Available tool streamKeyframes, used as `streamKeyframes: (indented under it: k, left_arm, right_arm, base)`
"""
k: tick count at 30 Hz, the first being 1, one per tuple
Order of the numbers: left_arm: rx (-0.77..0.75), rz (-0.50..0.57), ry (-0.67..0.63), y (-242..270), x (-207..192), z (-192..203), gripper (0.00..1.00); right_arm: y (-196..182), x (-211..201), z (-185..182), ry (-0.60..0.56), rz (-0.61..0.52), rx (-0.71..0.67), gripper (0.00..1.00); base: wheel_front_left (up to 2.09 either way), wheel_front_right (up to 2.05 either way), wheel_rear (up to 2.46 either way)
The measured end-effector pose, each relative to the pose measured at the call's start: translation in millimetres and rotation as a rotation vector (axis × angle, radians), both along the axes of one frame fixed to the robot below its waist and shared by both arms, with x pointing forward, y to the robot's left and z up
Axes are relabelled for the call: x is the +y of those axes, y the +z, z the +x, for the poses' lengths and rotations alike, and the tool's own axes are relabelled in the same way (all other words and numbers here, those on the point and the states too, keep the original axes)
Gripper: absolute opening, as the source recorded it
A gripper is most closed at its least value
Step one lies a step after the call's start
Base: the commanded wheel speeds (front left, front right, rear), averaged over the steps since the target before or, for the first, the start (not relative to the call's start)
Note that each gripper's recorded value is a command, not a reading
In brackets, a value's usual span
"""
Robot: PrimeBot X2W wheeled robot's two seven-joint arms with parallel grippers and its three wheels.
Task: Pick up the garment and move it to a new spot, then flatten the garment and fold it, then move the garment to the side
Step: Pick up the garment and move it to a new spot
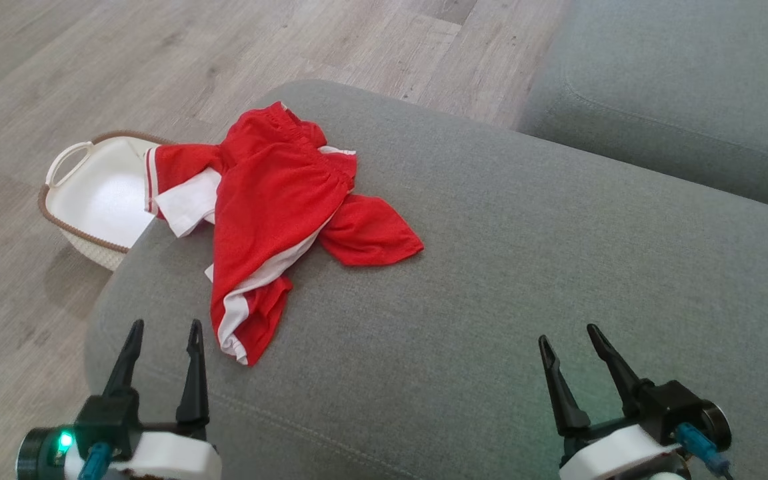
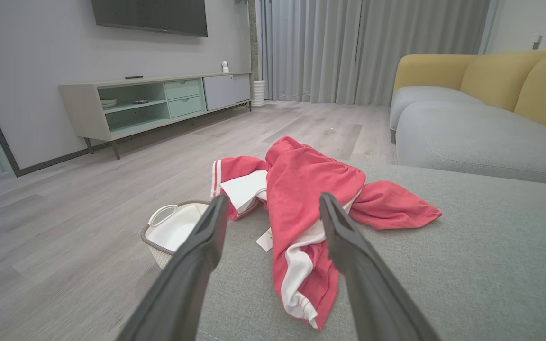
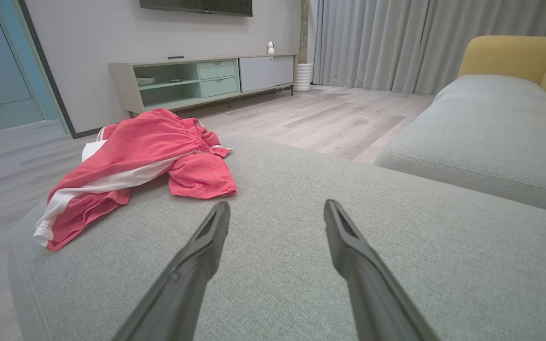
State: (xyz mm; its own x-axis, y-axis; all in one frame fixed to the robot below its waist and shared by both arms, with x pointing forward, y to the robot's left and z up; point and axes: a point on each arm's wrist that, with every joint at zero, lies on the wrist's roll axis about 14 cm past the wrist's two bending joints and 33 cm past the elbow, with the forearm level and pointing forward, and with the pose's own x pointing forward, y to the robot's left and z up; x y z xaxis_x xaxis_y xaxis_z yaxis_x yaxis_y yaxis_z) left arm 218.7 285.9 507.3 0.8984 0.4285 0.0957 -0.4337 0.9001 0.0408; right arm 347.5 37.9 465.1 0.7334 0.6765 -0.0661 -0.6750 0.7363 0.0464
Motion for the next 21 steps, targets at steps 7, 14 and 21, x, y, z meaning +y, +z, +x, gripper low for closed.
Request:
streamKeyframes:
  k: [7,14,21]
  left_arm:
    - [0.004,0.011,0.003,1,4,-1,1.0]
    - [-0.145,0.185,-0.114,76,7,55,1.0]
    - [-0.193,0.325,-0.239,127,19,151,1.0]
  right_arm:
    - [-2,-5,-1,-0.016,0.004,0.008,1.0]
    - [-24,-29,11,-0.083,-0.045,0.042,1.0]
    - [-41,-46,35,-0.137,-0.08,0.058,1.0]
  base:
    - [0.0,0.0,0.0]
    - [0.0,0.0,0.0]
    - [0.0,0.0,0.0]
